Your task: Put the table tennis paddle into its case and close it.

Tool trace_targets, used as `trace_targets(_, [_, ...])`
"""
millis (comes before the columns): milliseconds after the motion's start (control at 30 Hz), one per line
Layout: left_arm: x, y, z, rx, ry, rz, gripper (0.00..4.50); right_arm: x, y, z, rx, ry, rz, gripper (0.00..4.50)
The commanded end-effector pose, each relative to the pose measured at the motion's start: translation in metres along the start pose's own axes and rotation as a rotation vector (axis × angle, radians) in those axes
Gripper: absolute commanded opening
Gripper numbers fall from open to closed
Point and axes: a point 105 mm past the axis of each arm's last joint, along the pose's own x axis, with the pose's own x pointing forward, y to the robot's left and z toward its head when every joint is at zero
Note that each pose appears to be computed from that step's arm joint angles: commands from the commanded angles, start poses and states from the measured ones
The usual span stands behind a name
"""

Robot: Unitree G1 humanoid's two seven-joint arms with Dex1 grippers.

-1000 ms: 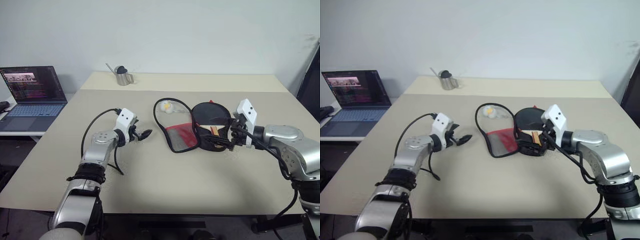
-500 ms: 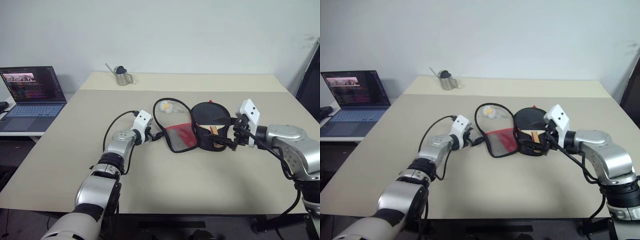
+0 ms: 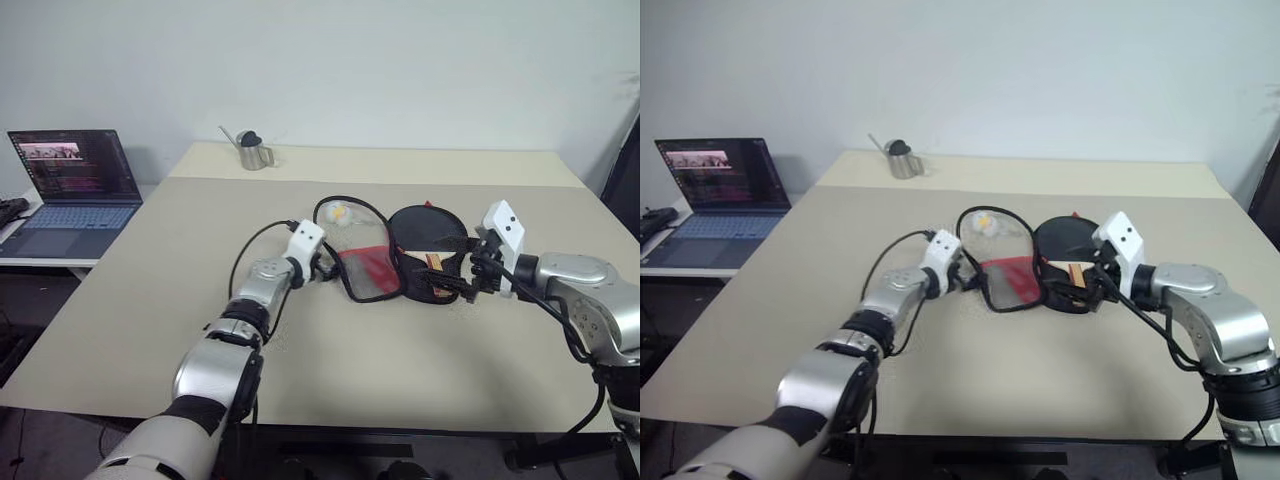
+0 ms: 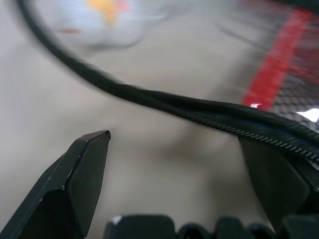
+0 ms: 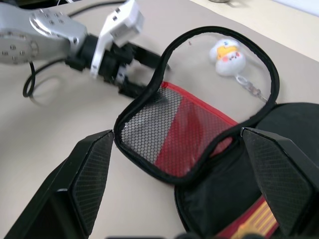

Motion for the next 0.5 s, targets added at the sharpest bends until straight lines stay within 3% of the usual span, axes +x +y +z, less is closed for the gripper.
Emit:
trace_targets(33, [0.008, -0.007, 0.05, 0.031, -0.125, -0.023, 4.5, -0.006, -0.004, 0.018, -0.048, -0.055, -0.017, 4.45])
trace_targets(267, [0.019, -0.049, 0.121, 0.098, -0.289, -0.155, 4.5, -0.009, -0.009, 0.018, -0.043, -0.057, -0.05, 4.45])
trace_targets(500, [0.03, -0.081, 0.135, 0.137, -0.294, -0.212, 4.5, -0.01, -0.012, 0.018, -0.046, -0.053, -0.079, 4.45])
